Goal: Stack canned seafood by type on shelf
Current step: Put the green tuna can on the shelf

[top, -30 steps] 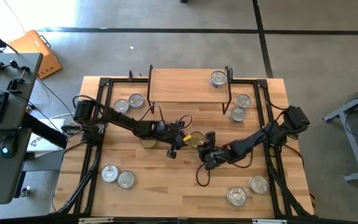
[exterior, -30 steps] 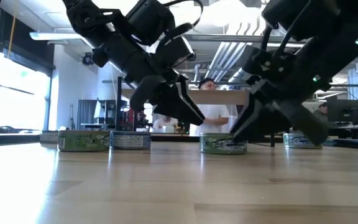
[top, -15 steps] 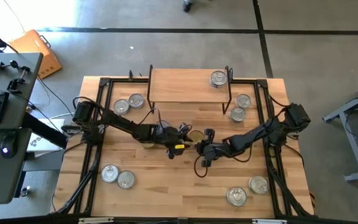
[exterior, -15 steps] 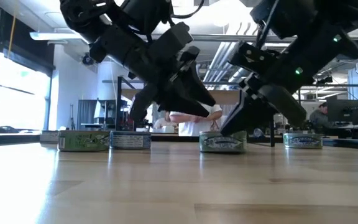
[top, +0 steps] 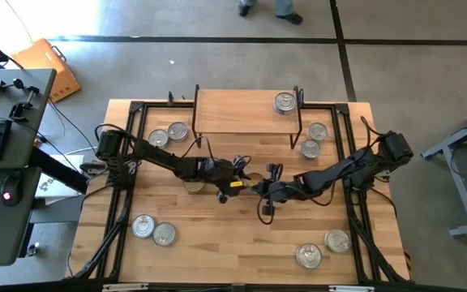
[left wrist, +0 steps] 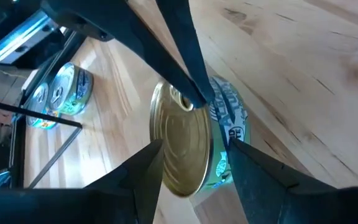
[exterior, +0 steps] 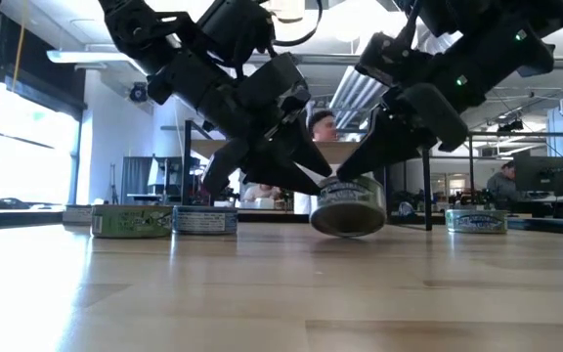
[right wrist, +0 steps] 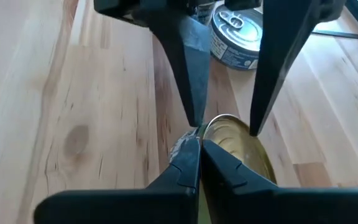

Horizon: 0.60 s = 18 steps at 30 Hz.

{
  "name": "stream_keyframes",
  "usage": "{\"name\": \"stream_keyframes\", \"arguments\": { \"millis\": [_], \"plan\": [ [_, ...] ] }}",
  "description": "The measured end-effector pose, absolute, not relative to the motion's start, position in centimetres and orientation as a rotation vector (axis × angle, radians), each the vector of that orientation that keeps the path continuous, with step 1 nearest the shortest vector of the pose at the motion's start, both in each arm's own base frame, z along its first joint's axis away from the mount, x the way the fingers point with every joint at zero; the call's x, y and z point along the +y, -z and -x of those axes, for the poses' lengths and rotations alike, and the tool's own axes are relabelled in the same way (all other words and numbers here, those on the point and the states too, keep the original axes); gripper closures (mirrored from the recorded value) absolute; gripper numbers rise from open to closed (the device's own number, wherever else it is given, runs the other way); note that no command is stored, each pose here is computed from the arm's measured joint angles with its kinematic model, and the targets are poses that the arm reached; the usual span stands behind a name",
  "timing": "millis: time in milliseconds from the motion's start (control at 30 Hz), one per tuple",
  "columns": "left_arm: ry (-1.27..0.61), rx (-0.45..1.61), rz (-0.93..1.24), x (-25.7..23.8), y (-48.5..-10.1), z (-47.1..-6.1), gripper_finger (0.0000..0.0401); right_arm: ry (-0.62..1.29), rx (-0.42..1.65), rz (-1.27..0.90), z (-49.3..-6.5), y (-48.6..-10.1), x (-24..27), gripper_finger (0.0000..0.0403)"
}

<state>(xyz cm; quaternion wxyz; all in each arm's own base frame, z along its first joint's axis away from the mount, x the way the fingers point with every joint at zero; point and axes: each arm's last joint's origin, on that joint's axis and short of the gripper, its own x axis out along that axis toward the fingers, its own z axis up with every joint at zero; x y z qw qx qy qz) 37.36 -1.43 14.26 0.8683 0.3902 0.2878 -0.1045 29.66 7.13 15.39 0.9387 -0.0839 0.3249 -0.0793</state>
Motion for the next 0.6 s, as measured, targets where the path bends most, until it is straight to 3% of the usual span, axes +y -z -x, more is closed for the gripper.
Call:
{"name": "stream_keyframes", "arguments": {
  "millis": [300, 600],
  "plan": [
    [0.27, 0.604, -0.792, -1.4, -12.7, -37.7, 0.0249, 0.16, 0.635, 0.163, -29.8, -15.7, 7.2, 0.0402],
    [0.287, 0.579, -0.741, -1.3, -12.2, -37.9, 0.037, 0.15, 0.623, 0.169, -29.9, -15.9, 7.2, 0.0402]
  ]
}}
